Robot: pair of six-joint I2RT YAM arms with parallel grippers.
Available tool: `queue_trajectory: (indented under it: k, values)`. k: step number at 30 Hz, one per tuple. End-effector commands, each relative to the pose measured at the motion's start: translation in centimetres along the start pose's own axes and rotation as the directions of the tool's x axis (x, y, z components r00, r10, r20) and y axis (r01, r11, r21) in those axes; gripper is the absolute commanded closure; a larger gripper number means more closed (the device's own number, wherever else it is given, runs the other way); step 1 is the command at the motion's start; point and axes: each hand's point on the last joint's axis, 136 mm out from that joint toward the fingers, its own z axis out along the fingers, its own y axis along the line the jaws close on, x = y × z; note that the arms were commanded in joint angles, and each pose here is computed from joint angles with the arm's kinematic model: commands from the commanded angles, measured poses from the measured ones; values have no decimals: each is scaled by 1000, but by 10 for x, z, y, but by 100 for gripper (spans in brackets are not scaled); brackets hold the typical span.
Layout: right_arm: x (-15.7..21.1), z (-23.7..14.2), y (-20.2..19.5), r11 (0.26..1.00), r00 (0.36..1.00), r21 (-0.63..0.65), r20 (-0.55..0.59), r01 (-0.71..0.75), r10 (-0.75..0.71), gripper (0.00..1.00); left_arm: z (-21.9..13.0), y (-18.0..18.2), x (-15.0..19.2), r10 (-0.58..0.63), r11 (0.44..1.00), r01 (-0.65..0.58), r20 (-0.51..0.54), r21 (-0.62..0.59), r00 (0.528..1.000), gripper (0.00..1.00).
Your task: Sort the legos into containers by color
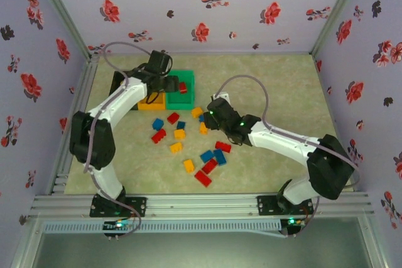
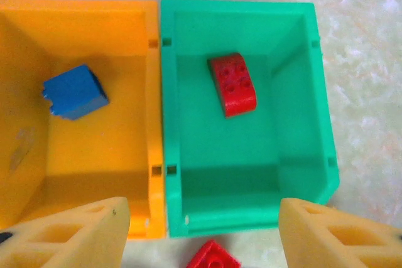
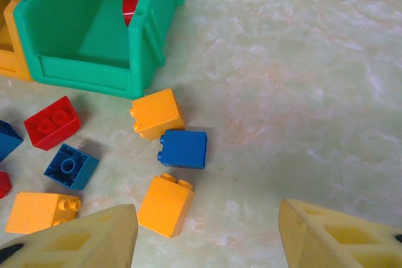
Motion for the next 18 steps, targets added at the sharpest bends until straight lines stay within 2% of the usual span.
queue_trajectory:
  k: [1, 13, 18]
  values:
    - [-7, 2, 9, 1000, 1000, -11, -1, -2, 2, 38, -21, 5, 17, 12, 1000, -12, -14, 0, 1000, 35]
    - [-4, 22, 28, 999, 999, -54, -52, 0, -3, 39, -49, 8, 78, 37, 999, -37, -75, 6, 996, 35]
    - [15, 26, 23, 999, 992, -37, -123, -4, -1, 39, -48, 12, 89, 43, 999, -45, -98, -18, 994, 35]
